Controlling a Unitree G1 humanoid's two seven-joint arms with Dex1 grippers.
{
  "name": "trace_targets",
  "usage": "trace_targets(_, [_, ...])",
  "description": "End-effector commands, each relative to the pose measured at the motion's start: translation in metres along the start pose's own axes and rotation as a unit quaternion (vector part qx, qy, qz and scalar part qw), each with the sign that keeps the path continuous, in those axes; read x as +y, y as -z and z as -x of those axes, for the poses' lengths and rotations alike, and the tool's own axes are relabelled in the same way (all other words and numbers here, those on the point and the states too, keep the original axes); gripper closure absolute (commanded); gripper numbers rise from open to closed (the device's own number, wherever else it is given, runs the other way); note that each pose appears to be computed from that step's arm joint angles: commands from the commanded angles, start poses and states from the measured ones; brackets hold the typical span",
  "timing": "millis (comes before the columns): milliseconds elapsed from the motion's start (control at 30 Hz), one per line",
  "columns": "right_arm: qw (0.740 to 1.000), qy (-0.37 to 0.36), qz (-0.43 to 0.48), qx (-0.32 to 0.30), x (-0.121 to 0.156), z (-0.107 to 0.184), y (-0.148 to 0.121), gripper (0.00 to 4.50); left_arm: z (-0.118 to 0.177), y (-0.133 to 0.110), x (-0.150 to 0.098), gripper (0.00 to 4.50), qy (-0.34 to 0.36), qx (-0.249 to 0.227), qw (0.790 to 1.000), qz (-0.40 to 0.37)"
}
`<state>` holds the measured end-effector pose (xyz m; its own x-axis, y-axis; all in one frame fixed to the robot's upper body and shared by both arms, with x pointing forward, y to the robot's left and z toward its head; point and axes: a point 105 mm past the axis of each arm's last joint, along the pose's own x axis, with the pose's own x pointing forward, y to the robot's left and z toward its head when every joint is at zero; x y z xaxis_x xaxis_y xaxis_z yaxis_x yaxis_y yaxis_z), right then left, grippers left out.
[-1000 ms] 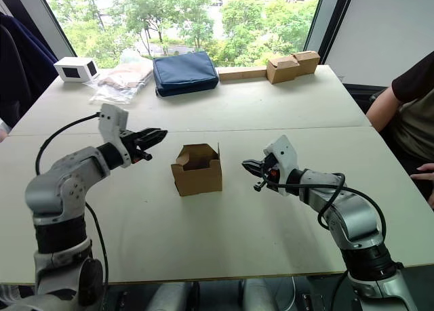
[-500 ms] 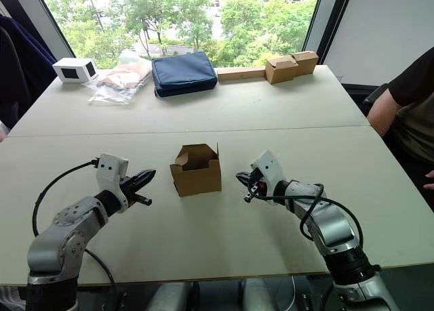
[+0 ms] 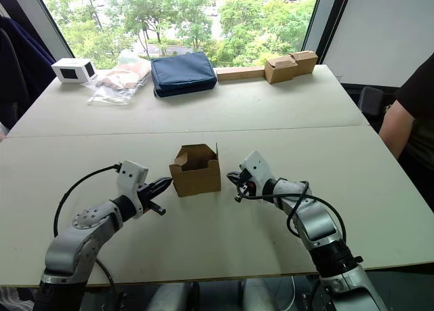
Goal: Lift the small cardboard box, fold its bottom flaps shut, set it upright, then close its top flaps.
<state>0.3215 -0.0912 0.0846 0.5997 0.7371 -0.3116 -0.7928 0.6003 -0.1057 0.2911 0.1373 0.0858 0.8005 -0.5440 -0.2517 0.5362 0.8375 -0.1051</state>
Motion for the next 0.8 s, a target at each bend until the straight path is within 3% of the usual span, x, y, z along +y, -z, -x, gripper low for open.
trace_targets(33, [1.000, -0.023, 0.010, -0.018, 0.009, 0.000, -0.011, 4.50, 0.000, -0.012, -0.021, 4.45, 0.049, -0.015, 0.999, 0.000])
trace_targets(333, [0.998, -0.055, -0.004, -0.012, 0.031, 0.007, -0.007, 4.50, -0.002, -0.001, -0.028, 4.45, 0.063, 0.007, 0.998, -0.005])
trace_targets(800, [0.999, -0.038, -0.018, 0.017, 0.024, 0.033, 0.005, 4.50, -0.003, 0.007, -0.041, 4.45, 0.099, 0.028, 0.995, -0.002])
